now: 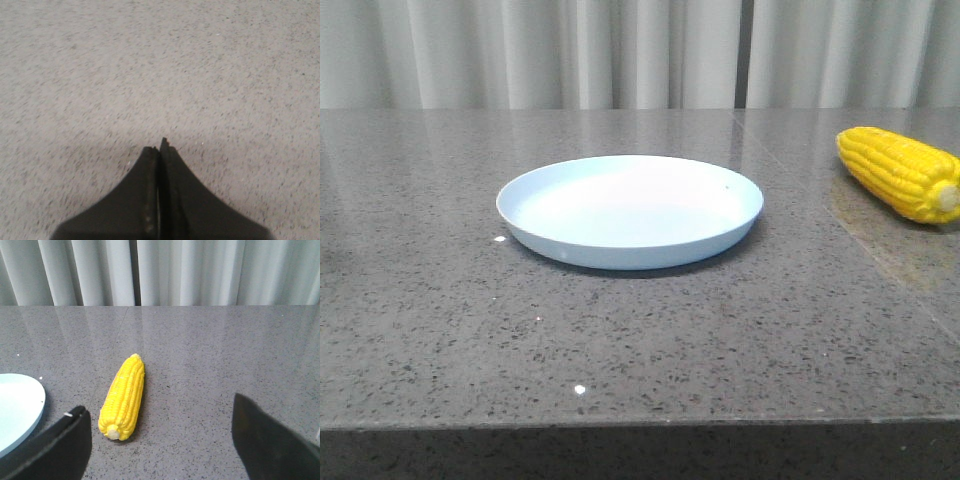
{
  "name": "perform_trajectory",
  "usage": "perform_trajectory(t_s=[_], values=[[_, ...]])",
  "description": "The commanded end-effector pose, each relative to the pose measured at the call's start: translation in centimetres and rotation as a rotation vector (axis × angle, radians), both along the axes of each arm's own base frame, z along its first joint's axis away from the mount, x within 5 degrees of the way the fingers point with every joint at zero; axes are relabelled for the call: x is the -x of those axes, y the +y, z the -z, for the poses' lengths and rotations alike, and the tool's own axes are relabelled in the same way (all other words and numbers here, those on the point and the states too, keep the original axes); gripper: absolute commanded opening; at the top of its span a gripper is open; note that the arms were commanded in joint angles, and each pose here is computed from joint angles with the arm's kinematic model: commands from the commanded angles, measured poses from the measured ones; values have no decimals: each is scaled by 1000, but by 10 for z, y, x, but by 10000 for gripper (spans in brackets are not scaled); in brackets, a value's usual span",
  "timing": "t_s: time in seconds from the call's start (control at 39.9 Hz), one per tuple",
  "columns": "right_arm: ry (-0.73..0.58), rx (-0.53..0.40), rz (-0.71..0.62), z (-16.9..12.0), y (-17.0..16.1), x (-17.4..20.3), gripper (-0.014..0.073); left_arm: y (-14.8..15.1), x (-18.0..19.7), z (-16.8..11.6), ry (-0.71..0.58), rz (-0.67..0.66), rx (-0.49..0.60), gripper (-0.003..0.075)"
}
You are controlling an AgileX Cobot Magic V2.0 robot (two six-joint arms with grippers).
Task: Place corn on plate with both arms
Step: 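Move the right gripper down over the yellow corn cob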
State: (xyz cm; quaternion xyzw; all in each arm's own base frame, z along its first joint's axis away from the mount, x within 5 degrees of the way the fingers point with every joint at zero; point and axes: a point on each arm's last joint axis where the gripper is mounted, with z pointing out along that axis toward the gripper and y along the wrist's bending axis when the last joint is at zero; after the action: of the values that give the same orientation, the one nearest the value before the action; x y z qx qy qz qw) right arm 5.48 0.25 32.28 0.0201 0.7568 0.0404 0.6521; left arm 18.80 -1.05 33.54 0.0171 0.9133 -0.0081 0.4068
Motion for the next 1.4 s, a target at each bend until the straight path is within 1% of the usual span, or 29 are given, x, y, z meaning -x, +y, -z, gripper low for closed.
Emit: perform_trajectory(t_s=[0.0,0.15,0.23,0.3,0.38,0.5,0.65,0.75,0.9,0.95,1.08,1.28,1.38], values=[[-94,12,7,-17,-1,-1,601,2,24,-8,-194,-6,18,-20],[-94,12,7,-17,-1,-1,601,5,72,5,-417,-1,32,-20],[-94,12,7,-17,-1,-1,601,6,96,11,-521,7,19,-20],[-94,12,7,-17,-1,-1,601,7,113,21,-577,24,-14,-20],[-94,12,7,-17,-1,-1,601,8,129,28,-639,25,-16,-20],[-94,12,7,-17,-1,-1,601,10,150,29,-744,22,-11,-20],[-94,12,7,-17,-1,-1,601,10,158,28,-789,21,-9,-20],[-97,12,7,-17,-1,-1,601,10,158,28,-788,21,-9,-20],[-156,6,8,-23,-1,-4,601,10,157,31,-782,21,-10,-20],[-158,6,8,-25,-1,-10,601,10,157,31,-780,21,-10,-20],[-54,7,8,-29,0,-39,601,10,157,31,-780,21,-10,-20],[244,9,2,-32,2,-117,601,10,157,31,-780,21,-10,-20],[366,-3,-21,-27,7,-159,601,10,157,31,-780,21,-10,-20]])
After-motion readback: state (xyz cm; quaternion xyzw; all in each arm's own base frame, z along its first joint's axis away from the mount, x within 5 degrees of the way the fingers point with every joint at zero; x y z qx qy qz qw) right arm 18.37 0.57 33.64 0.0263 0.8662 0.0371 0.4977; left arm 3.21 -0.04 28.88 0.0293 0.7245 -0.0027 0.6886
